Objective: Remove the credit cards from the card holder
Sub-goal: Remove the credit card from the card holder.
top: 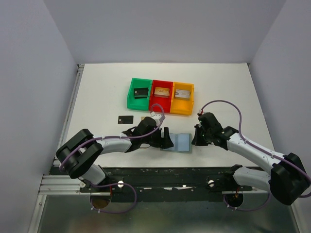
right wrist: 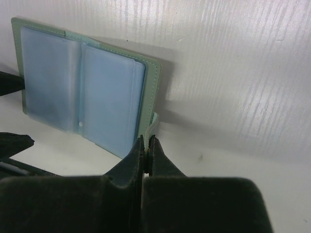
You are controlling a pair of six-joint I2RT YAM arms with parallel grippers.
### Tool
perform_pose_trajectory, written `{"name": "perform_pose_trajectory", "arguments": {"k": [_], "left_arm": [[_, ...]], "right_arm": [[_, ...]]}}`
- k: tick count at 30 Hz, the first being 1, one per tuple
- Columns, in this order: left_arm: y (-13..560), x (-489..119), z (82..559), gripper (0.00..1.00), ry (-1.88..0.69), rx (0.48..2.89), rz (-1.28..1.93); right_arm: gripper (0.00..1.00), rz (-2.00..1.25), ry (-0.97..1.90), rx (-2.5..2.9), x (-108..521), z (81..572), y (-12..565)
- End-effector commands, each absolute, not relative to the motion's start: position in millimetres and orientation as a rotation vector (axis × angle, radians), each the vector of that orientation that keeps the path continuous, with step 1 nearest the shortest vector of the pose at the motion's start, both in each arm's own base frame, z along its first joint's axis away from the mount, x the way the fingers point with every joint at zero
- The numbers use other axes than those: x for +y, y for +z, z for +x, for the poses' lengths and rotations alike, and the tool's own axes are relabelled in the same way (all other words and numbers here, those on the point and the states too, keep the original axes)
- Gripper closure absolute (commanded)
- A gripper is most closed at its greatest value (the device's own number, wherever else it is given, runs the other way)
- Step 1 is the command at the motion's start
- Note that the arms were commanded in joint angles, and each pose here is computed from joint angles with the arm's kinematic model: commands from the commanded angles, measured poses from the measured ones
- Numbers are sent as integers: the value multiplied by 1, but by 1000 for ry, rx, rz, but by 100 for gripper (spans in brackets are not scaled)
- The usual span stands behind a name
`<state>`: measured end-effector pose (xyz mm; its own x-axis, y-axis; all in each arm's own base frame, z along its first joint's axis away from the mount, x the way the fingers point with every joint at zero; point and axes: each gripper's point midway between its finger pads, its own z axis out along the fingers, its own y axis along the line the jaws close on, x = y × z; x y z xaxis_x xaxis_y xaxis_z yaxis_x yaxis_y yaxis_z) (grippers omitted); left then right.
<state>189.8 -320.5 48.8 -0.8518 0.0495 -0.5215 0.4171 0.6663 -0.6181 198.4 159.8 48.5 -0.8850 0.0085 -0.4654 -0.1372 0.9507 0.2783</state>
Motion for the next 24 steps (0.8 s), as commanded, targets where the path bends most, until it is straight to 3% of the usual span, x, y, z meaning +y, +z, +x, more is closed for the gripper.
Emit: {"name": "perform_pose_trajectory", "arguments": {"k": [1, 24], "left_arm": [[63, -342, 181, 20, -1171, 2352, 481], [89, -369, 174, 20, -1269, 2256, 577]], "right_arm": [[100, -112, 465, 2628, 166, 198, 48], [100, -126, 463, 2626, 165, 197, 50]]}}
